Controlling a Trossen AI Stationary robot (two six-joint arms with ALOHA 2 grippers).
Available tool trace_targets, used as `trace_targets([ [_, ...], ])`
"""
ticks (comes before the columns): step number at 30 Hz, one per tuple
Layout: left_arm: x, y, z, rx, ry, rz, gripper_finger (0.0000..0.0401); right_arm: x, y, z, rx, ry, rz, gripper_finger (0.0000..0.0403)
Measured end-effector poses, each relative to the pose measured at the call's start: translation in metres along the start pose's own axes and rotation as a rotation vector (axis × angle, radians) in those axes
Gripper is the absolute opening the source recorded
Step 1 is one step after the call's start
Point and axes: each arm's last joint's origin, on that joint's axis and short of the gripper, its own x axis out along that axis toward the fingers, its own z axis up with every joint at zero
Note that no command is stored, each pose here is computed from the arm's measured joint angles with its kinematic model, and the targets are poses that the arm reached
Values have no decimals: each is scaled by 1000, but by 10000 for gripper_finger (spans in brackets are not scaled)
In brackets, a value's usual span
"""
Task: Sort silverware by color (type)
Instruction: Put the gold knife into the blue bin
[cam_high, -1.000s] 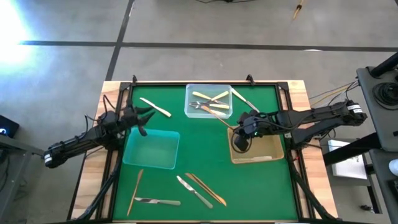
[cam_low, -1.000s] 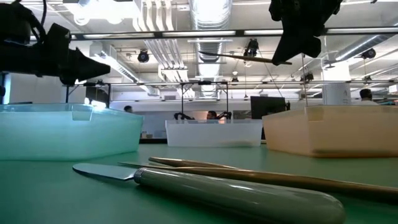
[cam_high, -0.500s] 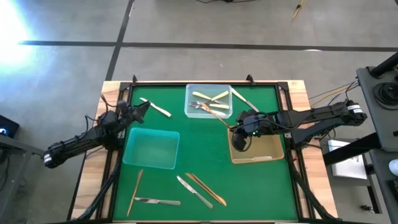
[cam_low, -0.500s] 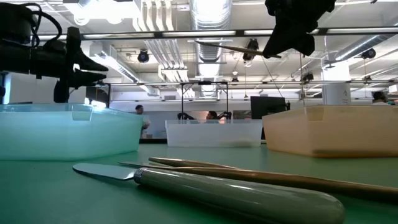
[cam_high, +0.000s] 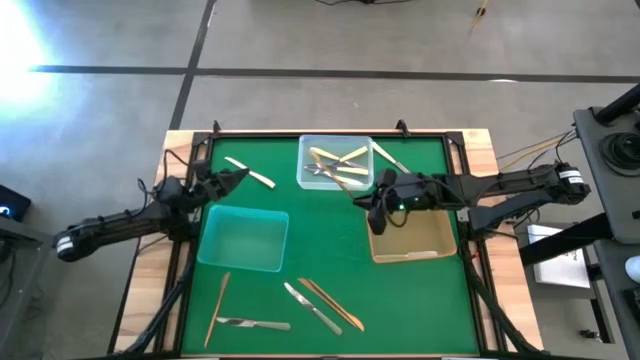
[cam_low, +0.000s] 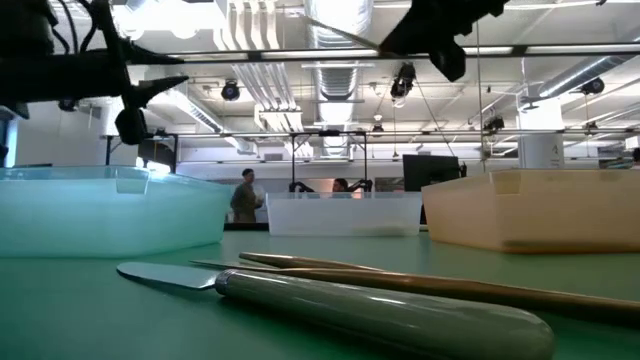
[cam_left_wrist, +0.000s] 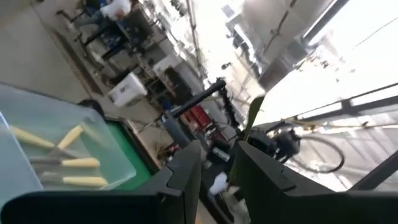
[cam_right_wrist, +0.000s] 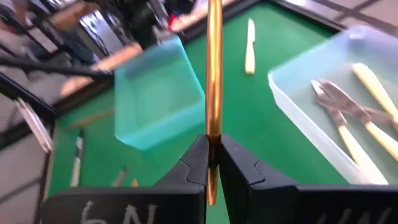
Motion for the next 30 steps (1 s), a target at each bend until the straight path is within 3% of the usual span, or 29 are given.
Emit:
trace_targets([
  [7, 32, -31, 10, 117, 71, -20, 87, 8, 5, 8, 17, -82, 84, 12],
  [13, 76, -48, 10, 222, 200, 0, 87, 37, 8, 10, -3, -138, 145, 12],
  [18, 109, -60, 10, 288, 349, 17, 87, 49, 4, 18, -1, -118, -52, 12],
  [24, 141, -71, 16, 377, 383, 70, 87, 49, 8, 38, -83, -96, -270, 13],
  [30, 162, -63, 9, 375, 409, 154, 87, 47, 12, 57, -103, -163, -404, 13],
])
